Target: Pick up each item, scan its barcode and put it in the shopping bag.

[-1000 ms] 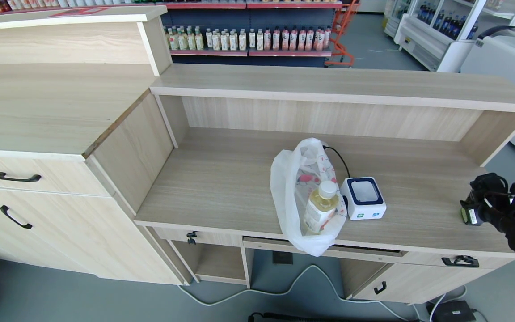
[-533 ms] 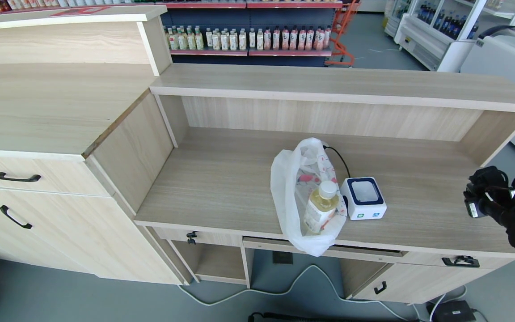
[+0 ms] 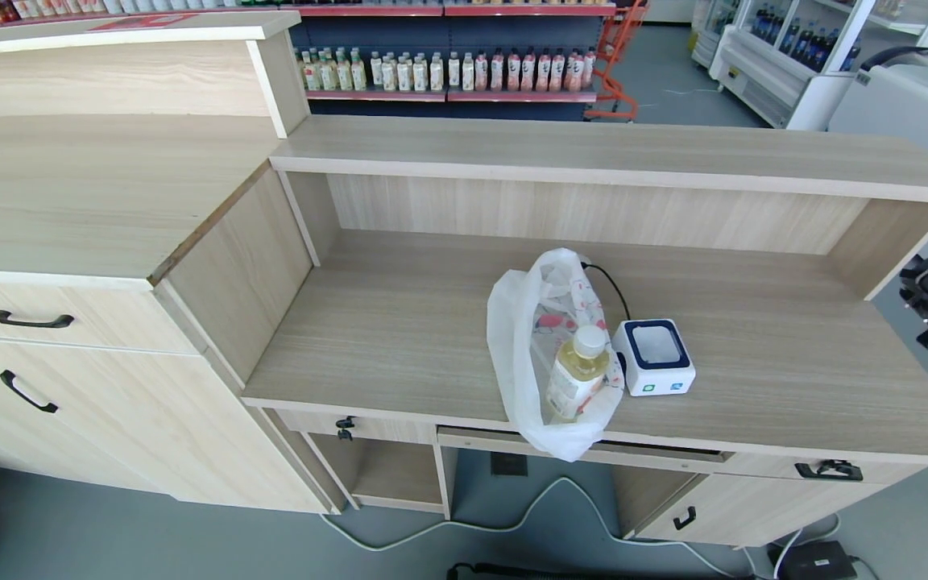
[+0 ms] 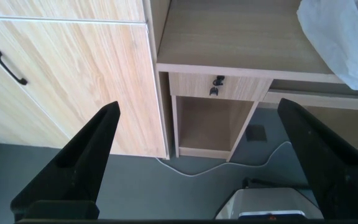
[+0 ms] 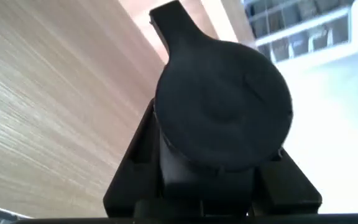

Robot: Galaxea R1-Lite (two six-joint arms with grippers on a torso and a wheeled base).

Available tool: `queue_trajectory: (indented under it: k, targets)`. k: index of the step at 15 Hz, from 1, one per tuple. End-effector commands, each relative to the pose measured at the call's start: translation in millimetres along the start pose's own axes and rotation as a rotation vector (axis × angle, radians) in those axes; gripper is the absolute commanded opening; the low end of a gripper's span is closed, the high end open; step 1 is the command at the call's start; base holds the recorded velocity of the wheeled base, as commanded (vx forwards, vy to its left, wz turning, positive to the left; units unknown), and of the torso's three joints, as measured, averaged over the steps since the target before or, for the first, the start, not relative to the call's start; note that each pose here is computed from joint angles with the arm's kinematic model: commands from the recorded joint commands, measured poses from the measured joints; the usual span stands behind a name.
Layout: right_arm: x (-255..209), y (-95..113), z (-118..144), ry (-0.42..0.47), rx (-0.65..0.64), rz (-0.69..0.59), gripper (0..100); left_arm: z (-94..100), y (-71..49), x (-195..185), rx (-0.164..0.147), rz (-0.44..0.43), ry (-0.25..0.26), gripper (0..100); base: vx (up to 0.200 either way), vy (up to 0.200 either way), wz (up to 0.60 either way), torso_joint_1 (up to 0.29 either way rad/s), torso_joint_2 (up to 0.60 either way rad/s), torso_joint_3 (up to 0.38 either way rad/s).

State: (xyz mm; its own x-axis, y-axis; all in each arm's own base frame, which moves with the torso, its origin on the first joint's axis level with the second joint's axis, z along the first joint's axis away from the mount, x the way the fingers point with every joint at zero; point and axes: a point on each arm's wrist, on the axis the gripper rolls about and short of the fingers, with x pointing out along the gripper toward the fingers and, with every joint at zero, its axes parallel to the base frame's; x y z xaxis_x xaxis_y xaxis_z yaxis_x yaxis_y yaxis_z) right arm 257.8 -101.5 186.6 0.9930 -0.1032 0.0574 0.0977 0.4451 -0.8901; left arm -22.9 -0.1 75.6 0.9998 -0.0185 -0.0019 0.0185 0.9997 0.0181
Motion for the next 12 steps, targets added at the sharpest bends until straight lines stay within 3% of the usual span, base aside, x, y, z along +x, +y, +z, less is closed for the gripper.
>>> queue_trajectory:
  k: [1, 2, 3, 5, 7, 9, 12]
  targets:
    - [-54, 25, 102, -0.471, -0.223, 0.067, 0, 0.0, 0.0, 0, 0.0, 0.0, 0.0, 100, 0.0, 0.0, 0.0, 0.0, 0.0, 0.0]
    - [-63, 46, 142, -0.678, -0.38, 0.078, 0, -0.2, 0.0, 0, 0.0, 0.0, 0.001, 100, 0.0, 0.0, 0.0, 0.0, 0.0, 0.0]
    - [-68, 53, 154, -0.748, -0.423, 0.079, 0, 0.0, 0.0, 0, 0.0, 0.0, 0.0, 100, 0.0, 0.0, 0.0, 0.0, 0.0, 0.0]
    - [-89, 89, 204, -1.037, -0.55, 0.087, 0, 0.0, 0.0, 0, 0.0, 0.0, 0.0, 100, 0.0, 0.0, 0.0, 0.0, 0.0, 0.0]
    - [-99, 103, 222, -1.187, -0.625, 0.014, 0, 0.0, 0.0, 0, 0.0, 0.0, 0.0, 100, 0.0, 0.0, 0.0, 0.0, 0.0, 0.0]
    - [-109, 105, 232, -1.364, -0.701, -0.111, 0, -0.2, 0.0, 0, 0.0, 0.0, 0.001, 100, 0.0, 0.0, 0.0, 0.0, 0.0, 0.0]
    - [-118, 104, 237, -1.549, -0.769, -0.24, 0, 0.0, 0.0, 0, 0.0, 0.0, 0.0, 100, 0.0, 0.0, 0.0, 0.0, 0.0, 0.0]
